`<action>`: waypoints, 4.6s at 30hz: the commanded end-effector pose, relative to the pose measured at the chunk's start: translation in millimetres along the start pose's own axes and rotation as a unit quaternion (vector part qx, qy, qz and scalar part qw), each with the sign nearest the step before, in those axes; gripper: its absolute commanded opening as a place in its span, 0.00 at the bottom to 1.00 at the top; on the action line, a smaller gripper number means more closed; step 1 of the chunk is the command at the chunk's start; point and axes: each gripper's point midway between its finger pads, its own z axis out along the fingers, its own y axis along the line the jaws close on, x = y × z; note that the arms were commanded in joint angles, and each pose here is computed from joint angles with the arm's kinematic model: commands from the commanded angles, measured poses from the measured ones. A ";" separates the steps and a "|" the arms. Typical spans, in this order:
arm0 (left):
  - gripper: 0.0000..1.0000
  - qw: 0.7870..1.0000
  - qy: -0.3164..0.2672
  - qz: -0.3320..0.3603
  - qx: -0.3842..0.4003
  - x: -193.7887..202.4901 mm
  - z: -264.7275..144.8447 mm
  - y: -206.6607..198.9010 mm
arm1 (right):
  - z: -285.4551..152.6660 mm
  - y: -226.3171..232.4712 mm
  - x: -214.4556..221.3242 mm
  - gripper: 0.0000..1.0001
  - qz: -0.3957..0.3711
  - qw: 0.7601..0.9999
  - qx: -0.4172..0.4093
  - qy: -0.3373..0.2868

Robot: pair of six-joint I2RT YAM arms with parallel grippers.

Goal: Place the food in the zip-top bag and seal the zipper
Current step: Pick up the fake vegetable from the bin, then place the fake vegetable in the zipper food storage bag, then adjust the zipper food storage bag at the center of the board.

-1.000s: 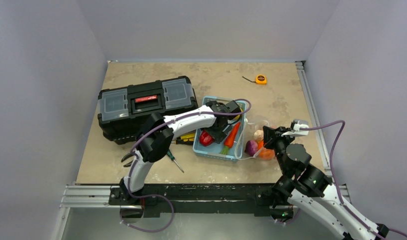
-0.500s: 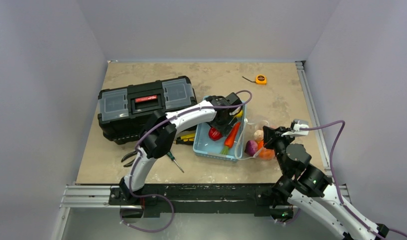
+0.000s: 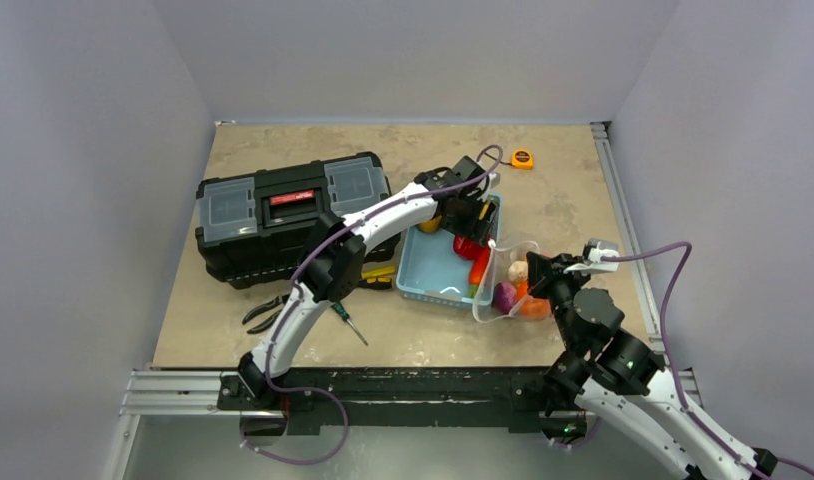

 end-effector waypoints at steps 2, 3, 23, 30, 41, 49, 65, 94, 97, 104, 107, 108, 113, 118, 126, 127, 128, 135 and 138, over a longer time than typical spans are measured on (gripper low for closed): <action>0.49 0.994 -0.040 -0.080 0.062 -42.5 -2.4 7.2 | -0.6 5.6 -9.5 0.00 0.011 1.000 -0.011 -0.016; 0.49 0.994 -0.048 -0.079 0.063 -45.1 -7.4 6.5 | -0.6 5.7 -9.8 0.00 0.011 1.000 -0.011 -0.016; 0.51 0.957 -0.193 -0.074 0.204 -0.3 -198.7 -69.1 | -1.1 7.9 -9.8 0.00 0.011 1.000 -0.018 -0.016; 0.55 0.943 -0.209 -0.018 0.259 21.8 -195.5 -141.9 | -1.4 7.9 -10.8 0.00 0.012 1.000 -0.018 -0.017; 0.56 0.956 -0.159 -0.034 0.246 25.6 -144.4 -158.6 | -2.0 6.7 -11.0 0.00 0.014 1.000 -0.017 -0.019; 0.66 0.956 -0.162 -0.030 0.241 11.3 -138.5 -164.4 | -2.2 6.8 -11.9 0.00 0.015 1.000 -0.017 -0.020; 0.82 0.967 -0.171 -0.016 0.190 21.5 -154.5 -141.1 | -1.2 8.4 -10.7 0.00 0.012 1.000 -0.019 -0.017; 0.41 0.982 -0.132 -0.036 0.130 46.9 -97.8 -113.4 | 0.4 10.4 -7.4 0.00 0.007 1.000 -0.021 -0.010; 0.25 0.982 -0.123 -0.032 0.143 49.0 -95.2 -118.4 | 0.7 10.4 -7.1 0.00 0.005 1.000 -0.019 -0.007; 0.00 0.980 -0.111 -0.010 0.164 44.5 -106.2 -130.6 | -2.7 6.1 -13.9 0.00 0.020 1.000 -0.005 -0.010; 0.00 0.972 -0.121 -0.010 0.202 33.7 -128.7 -147.4 | -7.1 5.8 -26.9 0.00 0.032 0.999 -0.001 -0.020; 0.00 0.967 -0.126 -0.009 0.221 28.7 -139.3 -155.6 | -8.7 5.7 -33.6 0.00 0.034 0.999 0.001 -0.026; 0.00 0.944 -0.158 -0.024 0.289 6.0 -198.2 -185.2 | -20.1 23.5 -76.8 0.00 0.047 0.997 -0.032 -0.053; 0.00 0.933 -0.199 -0.068 0.292 -4.6 -253.2 -183.0 | -25.7 54.0 -102.2 0.00 0.030 0.995 -0.088 -0.047; 0.00 0.920 -0.266 -0.139 0.251 6.8 -324.4 -146.0 | -21.4 79.8 -110.8 0.00 -0.042 0.993 -0.107 0.010; 0.00 0.920 -0.270 -0.145 0.243 8.4 -330.2 -140.7 | -21.5 85.6 -110.0 0.00 -0.049 0.992 -0.118 0.020; 0.00 0.921 -0.273 -0.149 0.233 9.6 -334.0 -135.8 | -22.2 92.6 -109.3 0.00 -0.059 0.989 -0.132 0.032; 0.00 0.922 -0.271 -0.170 0.220 17.1 -352.3 -119.6 | -33.5 117.5 -122.5 0.00 -0.109 0.974 -0.167 0.105; 0.00 0.913 -0.274 -0.191 0.235 27.6 -360.0 -119.4 | -36.5 144.6 -104.9 0.00 -0.136 0.951 -0.240 0.142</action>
